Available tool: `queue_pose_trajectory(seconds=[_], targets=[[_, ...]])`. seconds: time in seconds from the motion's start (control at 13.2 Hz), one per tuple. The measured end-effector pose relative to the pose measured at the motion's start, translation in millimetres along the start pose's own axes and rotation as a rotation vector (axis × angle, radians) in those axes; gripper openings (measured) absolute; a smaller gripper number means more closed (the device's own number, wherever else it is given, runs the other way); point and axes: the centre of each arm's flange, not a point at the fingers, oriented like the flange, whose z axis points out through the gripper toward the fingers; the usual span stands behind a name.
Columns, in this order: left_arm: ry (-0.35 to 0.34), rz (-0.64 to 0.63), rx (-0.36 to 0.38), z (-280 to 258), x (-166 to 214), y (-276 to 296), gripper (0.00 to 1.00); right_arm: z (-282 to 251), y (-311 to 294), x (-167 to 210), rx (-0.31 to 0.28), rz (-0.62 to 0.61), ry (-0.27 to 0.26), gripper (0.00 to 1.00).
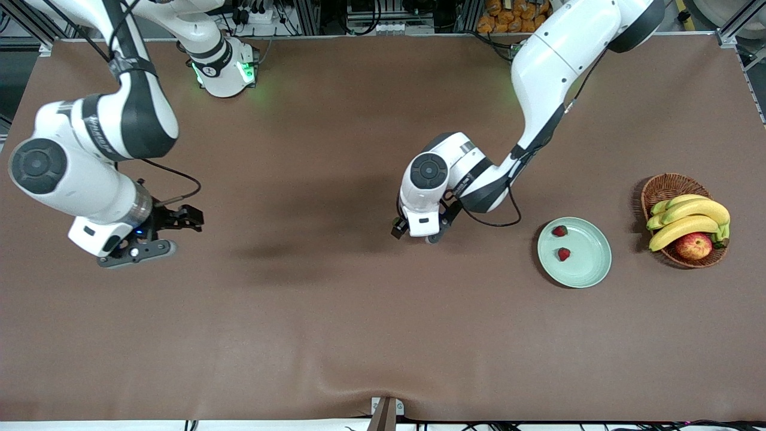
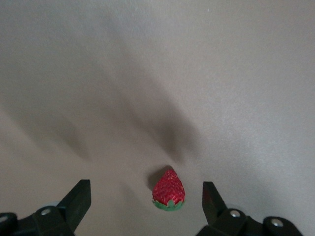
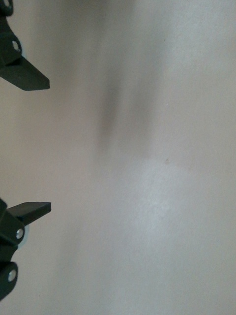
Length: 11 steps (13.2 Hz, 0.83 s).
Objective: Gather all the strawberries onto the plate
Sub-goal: 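Grasp the last strawberry with the left gripper while the right gripper withdraws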
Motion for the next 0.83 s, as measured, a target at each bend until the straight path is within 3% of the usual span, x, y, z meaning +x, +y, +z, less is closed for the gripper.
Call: queue_pose_trajectory(seconds=[0.3, 0.83], targets=[[0.035, -0.026, -0.013, 13.8, -21.2, 11.6, 1.00, -20.3, 37.1, -20.1, 0.006, -0.040, -0.018, 1.00], [0.048, -0.009, -0.006, 32.2, -26.3, 11.1, 0.71, -74.8, 74.2, -68.4, 0.033, 0.032, -0.059, 1.00]])
